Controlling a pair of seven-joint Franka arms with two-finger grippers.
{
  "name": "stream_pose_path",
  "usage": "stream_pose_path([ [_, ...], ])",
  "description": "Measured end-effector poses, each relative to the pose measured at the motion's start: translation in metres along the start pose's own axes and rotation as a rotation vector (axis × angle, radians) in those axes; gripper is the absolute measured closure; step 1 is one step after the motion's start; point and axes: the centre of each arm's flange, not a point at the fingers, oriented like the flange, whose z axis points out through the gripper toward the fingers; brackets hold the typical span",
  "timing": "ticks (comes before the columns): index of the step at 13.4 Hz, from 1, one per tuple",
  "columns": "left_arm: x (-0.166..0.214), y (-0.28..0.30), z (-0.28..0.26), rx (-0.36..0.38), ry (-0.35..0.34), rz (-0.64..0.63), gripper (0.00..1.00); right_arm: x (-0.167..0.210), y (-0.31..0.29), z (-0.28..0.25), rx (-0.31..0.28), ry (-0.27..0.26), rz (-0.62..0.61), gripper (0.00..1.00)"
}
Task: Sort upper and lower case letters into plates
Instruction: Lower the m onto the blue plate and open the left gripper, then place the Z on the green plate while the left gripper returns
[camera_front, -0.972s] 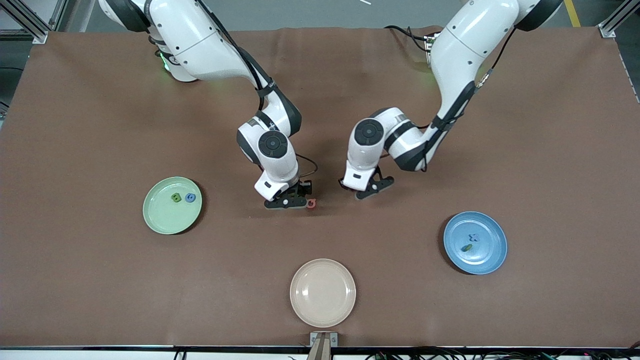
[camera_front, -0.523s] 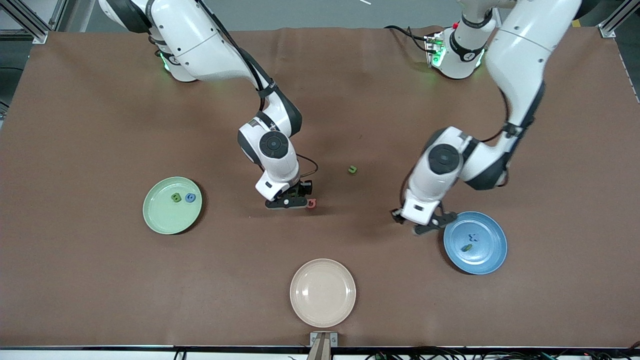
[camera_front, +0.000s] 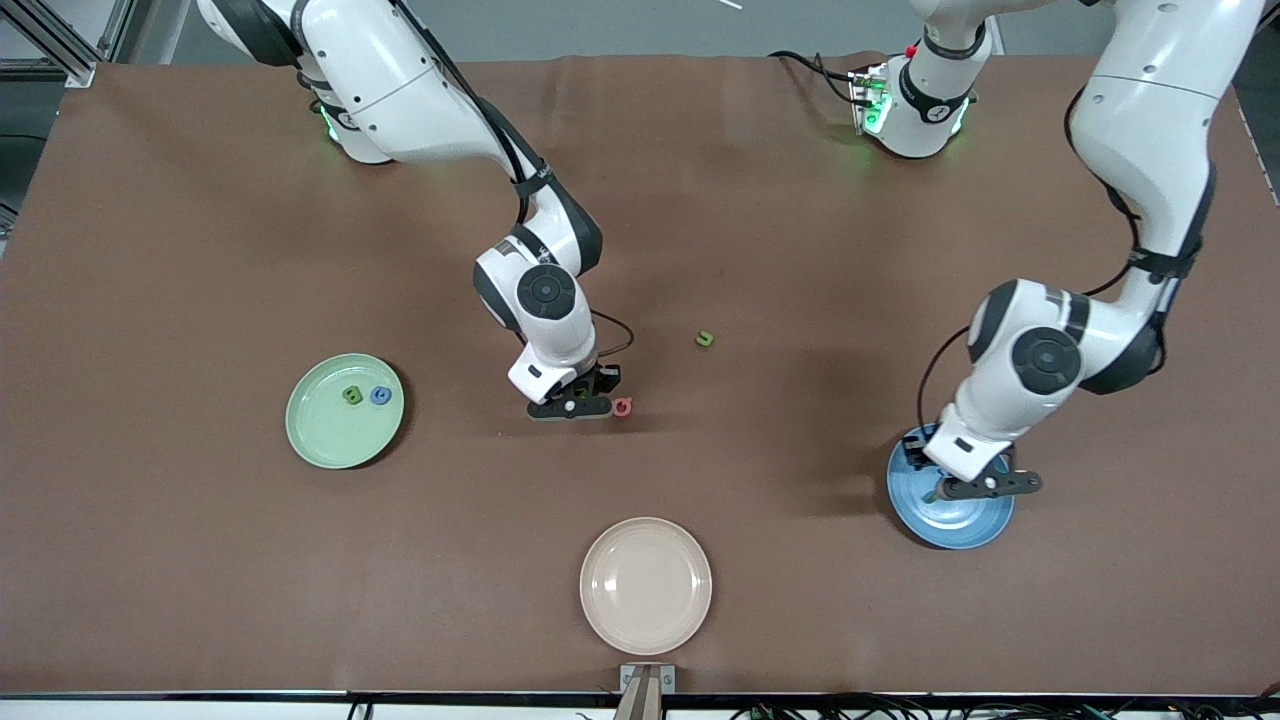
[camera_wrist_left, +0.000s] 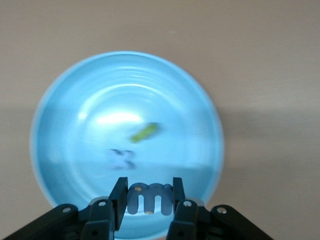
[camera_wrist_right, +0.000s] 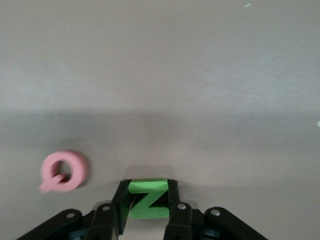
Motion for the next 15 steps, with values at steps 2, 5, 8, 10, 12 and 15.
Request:
stream_pose_path([
  [2, 0.001, -0.017, 0.002, 0.003, -0.004, 0.012, 0.6, 0.032, 0.05, -0.013, -0.042, -0.048, -0.015, 0.65],
  [5, -0.001, -0.007, 0.001, -0.003, -0.005, 0.023, 0.34, 0.078, 0.159, -0.059, -0.056, -0.084, -0.079, 0.65],
  [8, -0.008, 0.012, -0.006, -0.006, -0.022, 0.01, 0.02, 0.077, 0.255, -0.064, -0.054, -0.132, -0.159, 0.65],
  [10, -0.022, 0.048, -0.016, -0.003, -0.082, -0.04, 0.0, 0.072, 0.3, -0.052, -0.047, -0.16, -0.197, 0.65],
  [12, -0.041, 0.098, -0.026, -0.019, -0.114, -0.112, 0.0, 0.067, 0.322, -0.042, -0.042, -0.161, -0.198, 0.65],
  [15, -0.084, 0.175, -0.025, -0.019, -0.148, -0.198, 0.03, 0.058, 0.326, -0.031, -0.04, -0.172, -0.198, 0.65],
])
